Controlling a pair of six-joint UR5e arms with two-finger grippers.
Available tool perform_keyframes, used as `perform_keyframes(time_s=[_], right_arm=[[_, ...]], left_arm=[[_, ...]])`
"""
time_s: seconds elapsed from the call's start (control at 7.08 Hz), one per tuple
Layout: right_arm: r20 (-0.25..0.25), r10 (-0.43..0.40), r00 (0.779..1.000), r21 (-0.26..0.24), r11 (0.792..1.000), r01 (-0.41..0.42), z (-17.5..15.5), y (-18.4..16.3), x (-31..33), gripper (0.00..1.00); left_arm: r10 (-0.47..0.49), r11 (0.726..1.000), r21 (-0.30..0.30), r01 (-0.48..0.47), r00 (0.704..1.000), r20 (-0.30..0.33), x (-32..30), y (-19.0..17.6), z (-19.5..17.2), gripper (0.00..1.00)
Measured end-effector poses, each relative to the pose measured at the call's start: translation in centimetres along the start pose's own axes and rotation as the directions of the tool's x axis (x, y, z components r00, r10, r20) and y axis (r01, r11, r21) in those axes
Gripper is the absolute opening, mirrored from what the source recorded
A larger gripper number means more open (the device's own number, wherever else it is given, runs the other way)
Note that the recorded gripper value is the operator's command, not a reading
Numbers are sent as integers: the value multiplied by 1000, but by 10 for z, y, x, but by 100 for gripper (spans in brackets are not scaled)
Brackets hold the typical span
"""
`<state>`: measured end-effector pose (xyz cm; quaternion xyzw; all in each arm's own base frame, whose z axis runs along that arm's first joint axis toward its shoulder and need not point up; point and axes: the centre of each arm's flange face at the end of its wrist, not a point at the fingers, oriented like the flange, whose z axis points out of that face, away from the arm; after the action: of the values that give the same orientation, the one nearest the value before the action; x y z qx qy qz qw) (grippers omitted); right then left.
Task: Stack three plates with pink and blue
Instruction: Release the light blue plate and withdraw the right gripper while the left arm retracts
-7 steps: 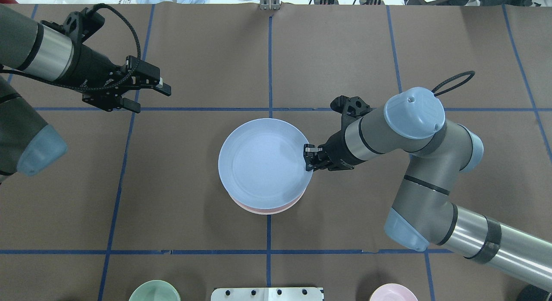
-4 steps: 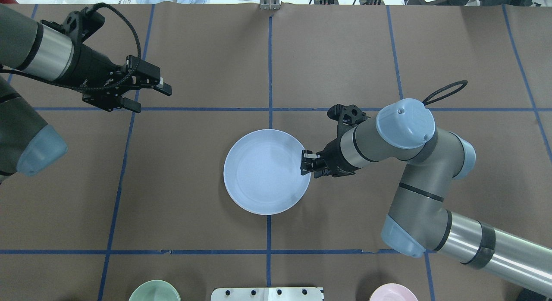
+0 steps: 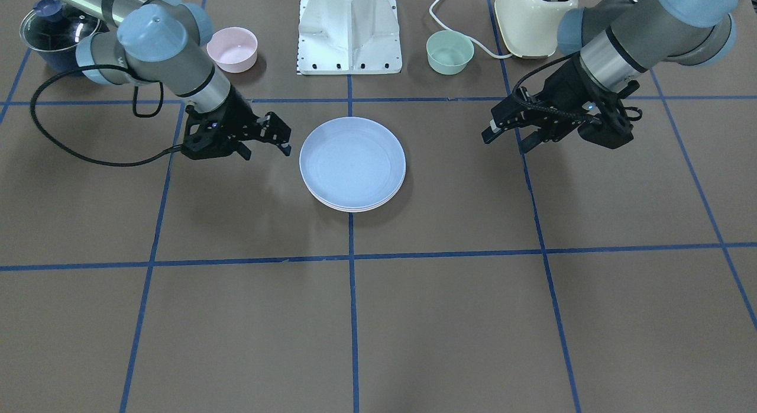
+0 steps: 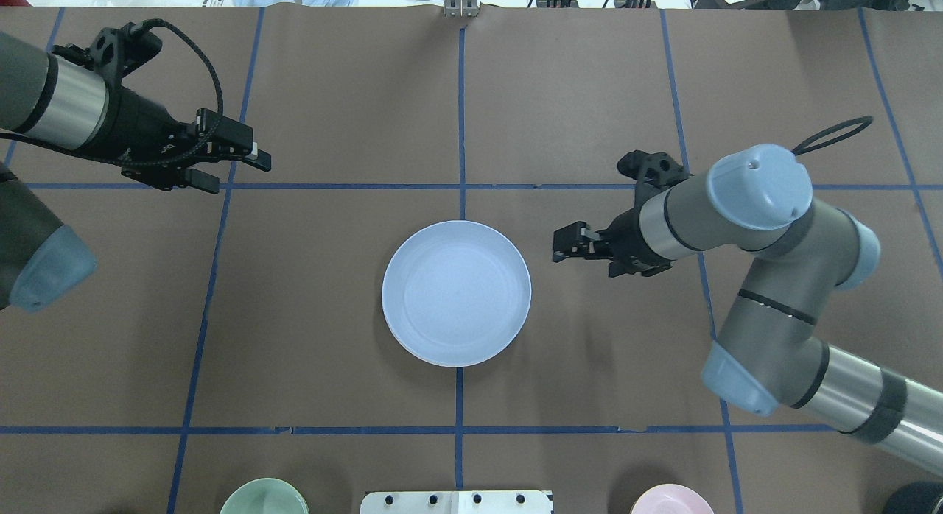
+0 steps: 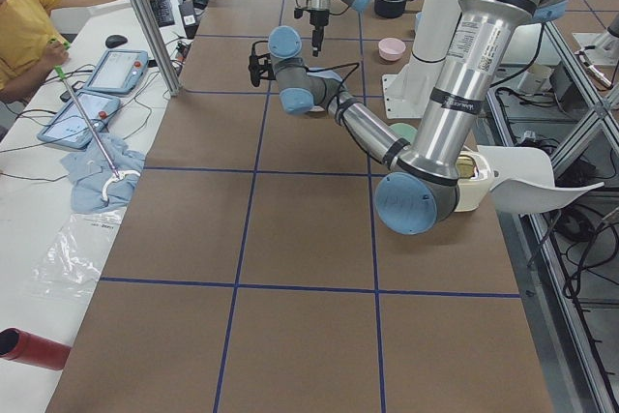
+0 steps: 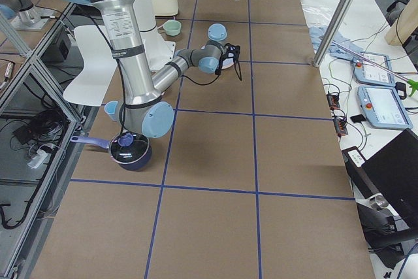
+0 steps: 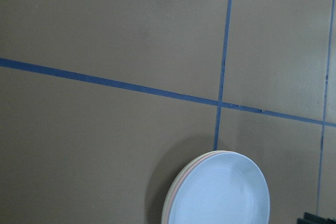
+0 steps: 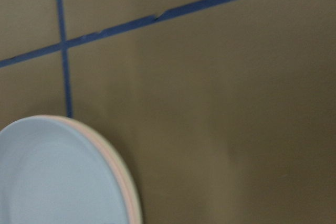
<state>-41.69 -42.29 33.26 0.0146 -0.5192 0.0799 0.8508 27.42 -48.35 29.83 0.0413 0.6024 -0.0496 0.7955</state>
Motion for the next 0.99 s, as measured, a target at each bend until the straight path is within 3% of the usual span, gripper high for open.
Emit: perform_keyframes(time_s=[0.28,0.42,0.71,0.99], right_arm=[[-134,-154,979,33,987,159,-18,-41,103,100],[-184,-204,961,27,977,212,-32,-65,151,100],[-200,-241,950,-14,970,244,-78,-119,242,100],[-211,-262,942,-35,965,260,-128,-151,325,100]], left_arm=[[161,985,43,-165,982,97,-69,-5,-16,99],[250,964,52,-261,955,157,-110,-12,-35,99],[396,905,43,-424,873,283,-198,-40,-78,99],[470,859,13,-511,799,375,-272,-66,-118,99]])
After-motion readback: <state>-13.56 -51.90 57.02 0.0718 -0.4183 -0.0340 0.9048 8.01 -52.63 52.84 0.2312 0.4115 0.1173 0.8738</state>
